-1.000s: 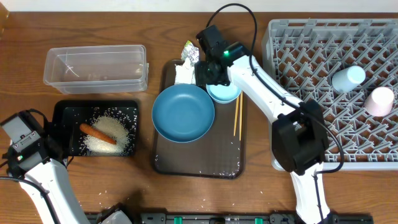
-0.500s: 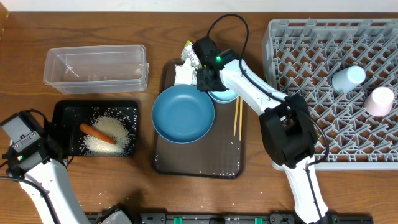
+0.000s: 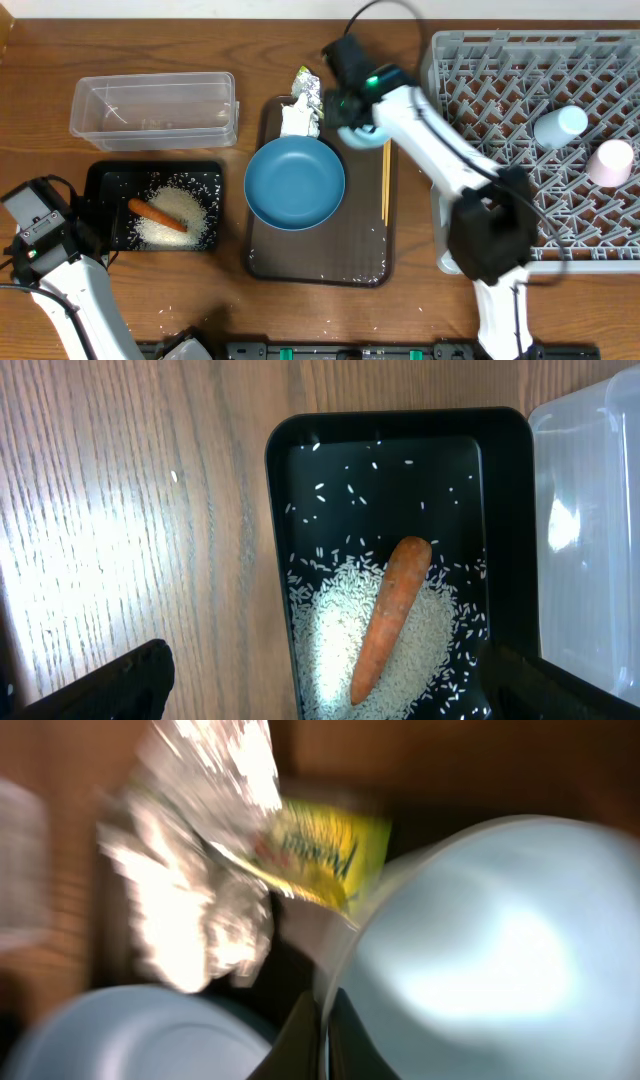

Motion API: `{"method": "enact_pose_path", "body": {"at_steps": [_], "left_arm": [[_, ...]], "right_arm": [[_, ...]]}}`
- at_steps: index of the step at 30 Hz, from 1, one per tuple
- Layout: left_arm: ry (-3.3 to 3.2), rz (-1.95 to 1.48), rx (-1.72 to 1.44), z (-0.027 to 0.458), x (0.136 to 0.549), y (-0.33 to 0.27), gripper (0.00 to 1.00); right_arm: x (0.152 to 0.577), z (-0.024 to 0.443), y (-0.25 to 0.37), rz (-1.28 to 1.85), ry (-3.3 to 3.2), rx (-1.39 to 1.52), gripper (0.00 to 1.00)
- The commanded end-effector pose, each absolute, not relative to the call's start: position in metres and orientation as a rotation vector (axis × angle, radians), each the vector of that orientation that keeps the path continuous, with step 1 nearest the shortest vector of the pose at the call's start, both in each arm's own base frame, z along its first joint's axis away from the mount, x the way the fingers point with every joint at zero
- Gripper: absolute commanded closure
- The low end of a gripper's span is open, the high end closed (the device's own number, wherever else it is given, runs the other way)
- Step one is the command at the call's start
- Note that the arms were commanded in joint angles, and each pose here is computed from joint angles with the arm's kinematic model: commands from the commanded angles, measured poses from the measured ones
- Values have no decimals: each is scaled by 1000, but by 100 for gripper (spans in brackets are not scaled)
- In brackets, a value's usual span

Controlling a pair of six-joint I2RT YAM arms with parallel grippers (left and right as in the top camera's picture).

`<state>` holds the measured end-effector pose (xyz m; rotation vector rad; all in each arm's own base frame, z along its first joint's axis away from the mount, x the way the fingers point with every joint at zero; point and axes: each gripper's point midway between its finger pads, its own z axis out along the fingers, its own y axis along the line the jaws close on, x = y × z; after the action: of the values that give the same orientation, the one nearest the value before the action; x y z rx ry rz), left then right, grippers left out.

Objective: Sort waste into correct bins and load items into the dishwasher rack
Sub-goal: 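Carry the light-blue bowl into the dish rack and release it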

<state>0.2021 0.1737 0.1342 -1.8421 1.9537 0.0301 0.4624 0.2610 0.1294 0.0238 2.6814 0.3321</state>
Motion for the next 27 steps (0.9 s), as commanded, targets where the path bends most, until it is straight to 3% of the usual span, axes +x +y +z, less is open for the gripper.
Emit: {"method": "enact_pose_path", "body": {"at_steps": [1, 6, 10, 18, 27], "left_arm": [[1939, 37, -1836, 141, 204, 178, 1], [1939, 37, -1836, 141, 204, 178, 2], [1939, 37, -1836, 141, 204, 178, 2], [1939, 37, -1836, 141, 204, 178, 2], [1939, 37, -1836, 141, 204, 178, 2]], "right_arm": [[479, 226, 225, 389, 2477, 63, 99], [494, 275, 152, 339, 2355, 151, 99], [512, 284, 87, 375, 2317, 216, 99], [530, 253, 38, 979, 2298, 175, 99], [546, 196, 2, 1347, 2226, 213, 99]]}}
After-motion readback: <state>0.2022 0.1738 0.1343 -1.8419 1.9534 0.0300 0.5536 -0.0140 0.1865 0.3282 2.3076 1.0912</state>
